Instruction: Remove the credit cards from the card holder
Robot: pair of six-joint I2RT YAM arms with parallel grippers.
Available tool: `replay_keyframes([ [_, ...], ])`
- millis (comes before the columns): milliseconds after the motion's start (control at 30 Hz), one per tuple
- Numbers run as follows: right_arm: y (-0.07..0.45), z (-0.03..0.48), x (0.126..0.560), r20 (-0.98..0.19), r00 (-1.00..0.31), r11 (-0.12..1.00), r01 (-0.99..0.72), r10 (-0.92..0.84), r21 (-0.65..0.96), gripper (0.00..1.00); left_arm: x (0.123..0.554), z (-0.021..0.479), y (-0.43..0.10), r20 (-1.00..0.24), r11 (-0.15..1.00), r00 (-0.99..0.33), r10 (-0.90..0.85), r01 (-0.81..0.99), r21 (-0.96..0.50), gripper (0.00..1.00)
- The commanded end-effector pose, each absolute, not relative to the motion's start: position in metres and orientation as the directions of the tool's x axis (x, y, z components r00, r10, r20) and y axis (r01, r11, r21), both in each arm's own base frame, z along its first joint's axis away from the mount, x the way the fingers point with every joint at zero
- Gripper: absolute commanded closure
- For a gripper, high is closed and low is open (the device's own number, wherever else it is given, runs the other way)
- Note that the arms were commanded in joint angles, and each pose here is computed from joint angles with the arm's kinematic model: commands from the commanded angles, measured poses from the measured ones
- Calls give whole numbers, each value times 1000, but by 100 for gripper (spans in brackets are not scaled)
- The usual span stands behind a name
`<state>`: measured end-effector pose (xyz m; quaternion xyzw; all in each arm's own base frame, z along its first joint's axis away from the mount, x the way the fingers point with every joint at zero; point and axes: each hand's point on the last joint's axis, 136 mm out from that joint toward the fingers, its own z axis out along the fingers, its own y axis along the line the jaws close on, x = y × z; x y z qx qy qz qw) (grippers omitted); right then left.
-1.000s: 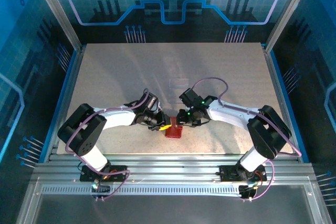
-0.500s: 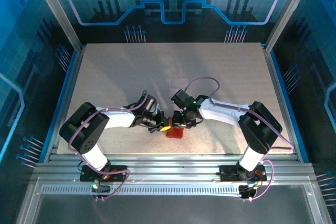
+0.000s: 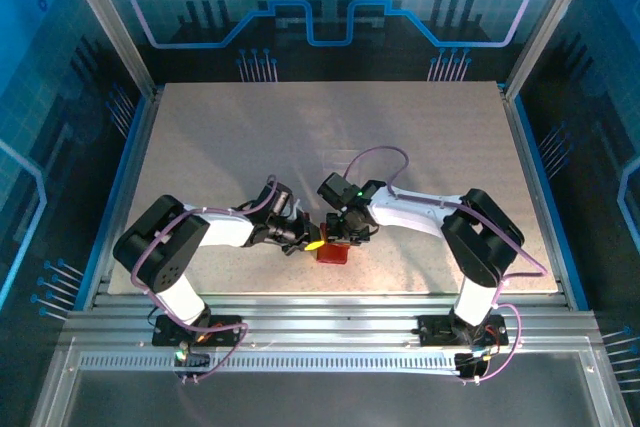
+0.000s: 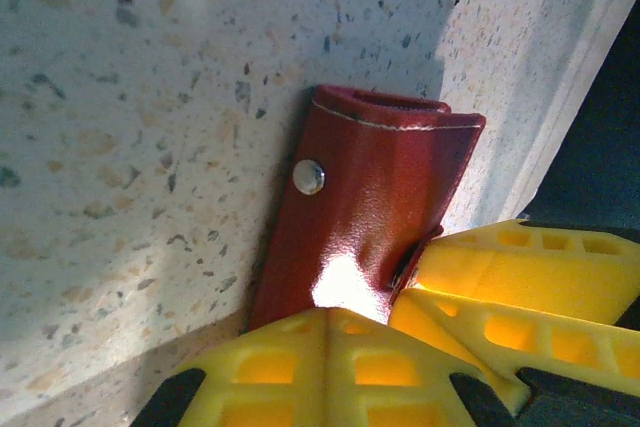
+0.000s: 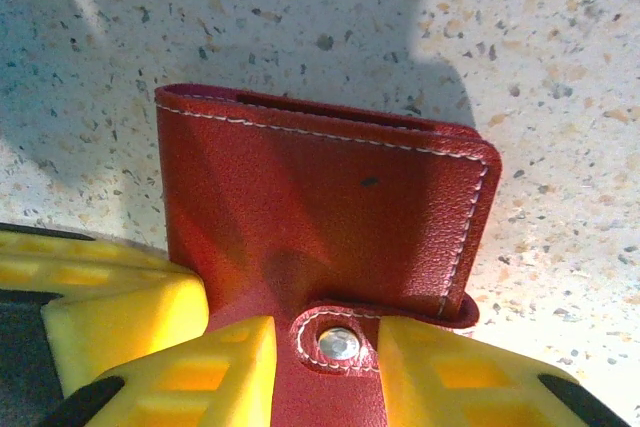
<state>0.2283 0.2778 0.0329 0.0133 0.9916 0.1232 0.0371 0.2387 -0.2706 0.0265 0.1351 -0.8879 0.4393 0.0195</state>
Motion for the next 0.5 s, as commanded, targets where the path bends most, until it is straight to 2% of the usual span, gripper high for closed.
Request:
replay_keyframes([
  [0,276,26,221,-47,-999,981,13,22,195,67,225,10,-263,228,592,-945,-235,-325,-737,100],
  [467,271,29,221,-62,-998,986,-6,4,165,83,222,3,-255,232,637,-941,-245,-337,-693,100],
])
